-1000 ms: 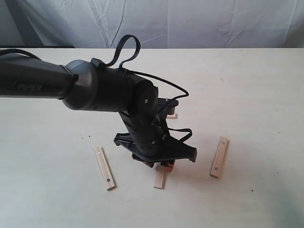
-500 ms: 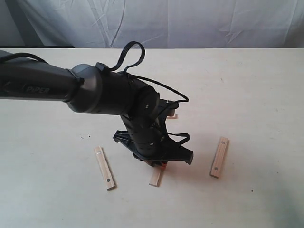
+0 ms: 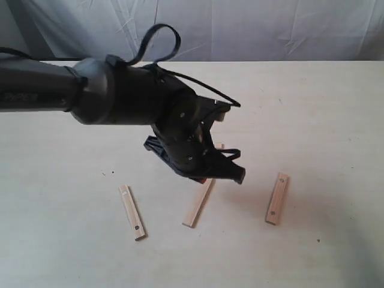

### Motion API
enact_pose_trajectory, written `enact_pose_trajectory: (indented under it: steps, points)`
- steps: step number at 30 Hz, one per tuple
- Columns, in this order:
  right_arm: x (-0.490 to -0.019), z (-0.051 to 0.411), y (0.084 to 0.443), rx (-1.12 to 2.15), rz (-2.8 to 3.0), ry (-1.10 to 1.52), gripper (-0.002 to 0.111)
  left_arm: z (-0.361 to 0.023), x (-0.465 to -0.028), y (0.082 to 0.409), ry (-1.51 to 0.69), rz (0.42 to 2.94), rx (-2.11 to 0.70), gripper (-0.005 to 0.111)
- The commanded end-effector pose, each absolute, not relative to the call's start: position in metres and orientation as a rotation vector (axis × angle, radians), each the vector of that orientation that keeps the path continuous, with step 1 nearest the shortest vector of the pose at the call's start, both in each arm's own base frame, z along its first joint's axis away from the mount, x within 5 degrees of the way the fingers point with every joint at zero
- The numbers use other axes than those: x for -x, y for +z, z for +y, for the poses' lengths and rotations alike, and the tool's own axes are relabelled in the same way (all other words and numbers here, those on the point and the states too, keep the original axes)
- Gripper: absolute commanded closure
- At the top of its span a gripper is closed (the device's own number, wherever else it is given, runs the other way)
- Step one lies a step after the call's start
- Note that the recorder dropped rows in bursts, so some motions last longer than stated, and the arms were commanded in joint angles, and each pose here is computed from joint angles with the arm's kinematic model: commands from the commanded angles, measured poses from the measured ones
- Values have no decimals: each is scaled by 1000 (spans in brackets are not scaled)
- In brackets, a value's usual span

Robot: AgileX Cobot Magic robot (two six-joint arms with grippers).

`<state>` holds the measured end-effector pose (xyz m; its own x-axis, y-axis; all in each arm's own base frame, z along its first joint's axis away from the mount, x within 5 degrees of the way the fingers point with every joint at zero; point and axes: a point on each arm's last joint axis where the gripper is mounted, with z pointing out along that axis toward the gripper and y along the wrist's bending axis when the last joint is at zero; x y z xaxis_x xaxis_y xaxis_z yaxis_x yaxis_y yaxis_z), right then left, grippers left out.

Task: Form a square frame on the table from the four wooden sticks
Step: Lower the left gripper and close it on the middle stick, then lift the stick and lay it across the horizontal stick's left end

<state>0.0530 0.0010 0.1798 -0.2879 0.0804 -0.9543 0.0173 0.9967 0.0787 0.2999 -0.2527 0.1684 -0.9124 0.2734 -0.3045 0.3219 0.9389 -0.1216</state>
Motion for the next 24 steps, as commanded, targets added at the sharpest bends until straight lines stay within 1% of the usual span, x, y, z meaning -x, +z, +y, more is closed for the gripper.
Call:
enact_pose_trajectory:
  steps: [1,5,8,11,13,16,21,23,24]
  points:
    - [-53,1,180,-77,1845,59,108,-234,-315,180,-241,2790,-315,107]
    - [-53,1,180,-77,1848,59,108,-233,-310,179,-209,2833,-326,107]
    - [-53,1,180,-77,1848,59,108,-246,-295,178,-159,2854,-429,107]
    - [-53,1,180,-77,1848,59,108,-258,-285,178,-83,2805,-488,107]
    - [-53,1,180,-77,1848,59,108,-265,-280,179,-83,2781,-511,106]
    - [-53,1,180,-77,1848,59,108,-270,-279,180,-108,2756,-524,95]
    - [-53,1,180,-77,1848,59,108,-271,-280,171,-99,2765,-535,70]
    - [-53,1,180,-77,1848,59,108,-271,-280,163,-80,2790,-536,66]
    - [-53,1,180,-77,1846,59,108,-271,-280,154,-60,2820,-538,66]
